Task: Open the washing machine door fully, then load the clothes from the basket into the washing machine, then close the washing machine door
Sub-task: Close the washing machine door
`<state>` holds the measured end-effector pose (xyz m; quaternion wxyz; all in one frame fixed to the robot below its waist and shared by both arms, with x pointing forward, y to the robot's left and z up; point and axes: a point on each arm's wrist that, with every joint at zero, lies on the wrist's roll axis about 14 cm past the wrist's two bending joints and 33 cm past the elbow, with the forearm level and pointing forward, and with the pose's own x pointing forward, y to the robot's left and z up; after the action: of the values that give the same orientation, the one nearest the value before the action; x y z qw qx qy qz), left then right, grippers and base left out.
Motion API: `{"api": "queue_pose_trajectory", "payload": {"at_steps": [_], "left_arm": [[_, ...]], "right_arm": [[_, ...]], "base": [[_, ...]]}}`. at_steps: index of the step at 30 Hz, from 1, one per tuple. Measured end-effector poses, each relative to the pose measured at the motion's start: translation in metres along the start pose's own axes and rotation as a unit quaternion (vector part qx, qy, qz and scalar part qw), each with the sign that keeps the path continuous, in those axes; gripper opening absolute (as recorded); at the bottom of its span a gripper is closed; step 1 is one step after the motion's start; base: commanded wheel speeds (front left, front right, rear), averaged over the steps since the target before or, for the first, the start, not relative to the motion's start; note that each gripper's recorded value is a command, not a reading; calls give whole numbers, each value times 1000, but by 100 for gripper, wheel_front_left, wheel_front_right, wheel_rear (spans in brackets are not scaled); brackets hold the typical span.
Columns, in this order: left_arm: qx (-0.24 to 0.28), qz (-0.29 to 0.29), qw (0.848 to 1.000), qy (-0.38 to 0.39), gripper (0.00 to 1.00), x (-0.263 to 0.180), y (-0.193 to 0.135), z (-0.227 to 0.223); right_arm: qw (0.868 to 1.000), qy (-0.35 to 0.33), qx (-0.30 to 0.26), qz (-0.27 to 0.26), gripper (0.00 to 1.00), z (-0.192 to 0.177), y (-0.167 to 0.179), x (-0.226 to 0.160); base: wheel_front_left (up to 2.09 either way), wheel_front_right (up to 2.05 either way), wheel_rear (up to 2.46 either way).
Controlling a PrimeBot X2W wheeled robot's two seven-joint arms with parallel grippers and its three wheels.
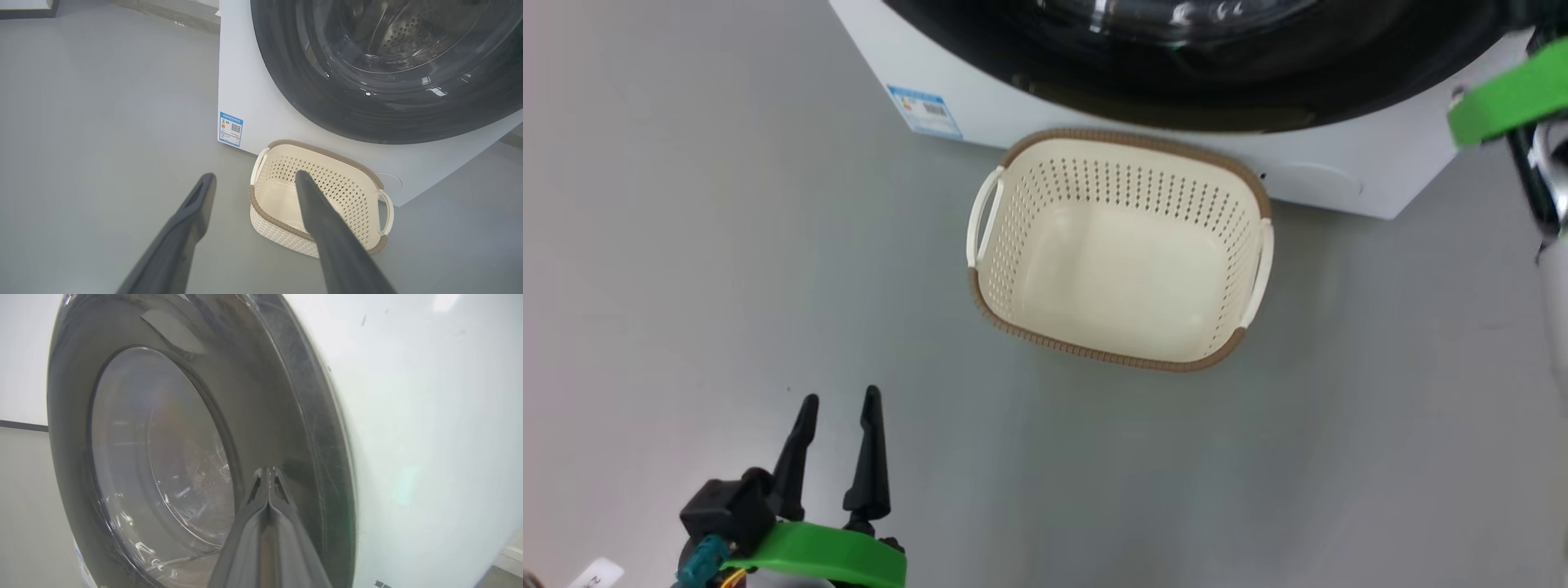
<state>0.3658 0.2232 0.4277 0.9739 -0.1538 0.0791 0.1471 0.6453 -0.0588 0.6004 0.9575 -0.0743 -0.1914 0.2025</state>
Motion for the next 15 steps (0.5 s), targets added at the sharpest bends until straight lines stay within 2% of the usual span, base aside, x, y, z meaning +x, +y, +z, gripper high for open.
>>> {"api": "queue_pose_trajectory", "payload": {"at_steps": [2,3,4,5,6,7,15], "left_arm": [[-2,-3,1000,-6,100,-2,0,4],[-3,-8,1000,-8,100,-3,-2,5],[-2,-12,1000,-17,100,-5,-3,11],[-2,-12,1000,-17,100,-5,-3,11],[-1,-14,1000,-21,100,-7,-3,13],[-2,-17,1000,-24,100,-8,-3,16],[1,-42,998,-43,100,-26,-5,25]], "right_arm": [[1000,2,8,-5,0,4,0,-13],[1000,6,15,-7,6,3,2,-22],[999,22,28,-5,70,-1,10,-41],[999,22,28,-5,70,-1,10,-41],[999,30,33,-7,95,-3,14,-52],[999,36,37,-9,100,-3,16,-63],[995,76,57,-35,100,5,23,-148]], "base": [[0,0,0],[0,0,0],[0,0,0],[0,0,0],[0,0,0],[0,0,0],[0,0,0]]}}
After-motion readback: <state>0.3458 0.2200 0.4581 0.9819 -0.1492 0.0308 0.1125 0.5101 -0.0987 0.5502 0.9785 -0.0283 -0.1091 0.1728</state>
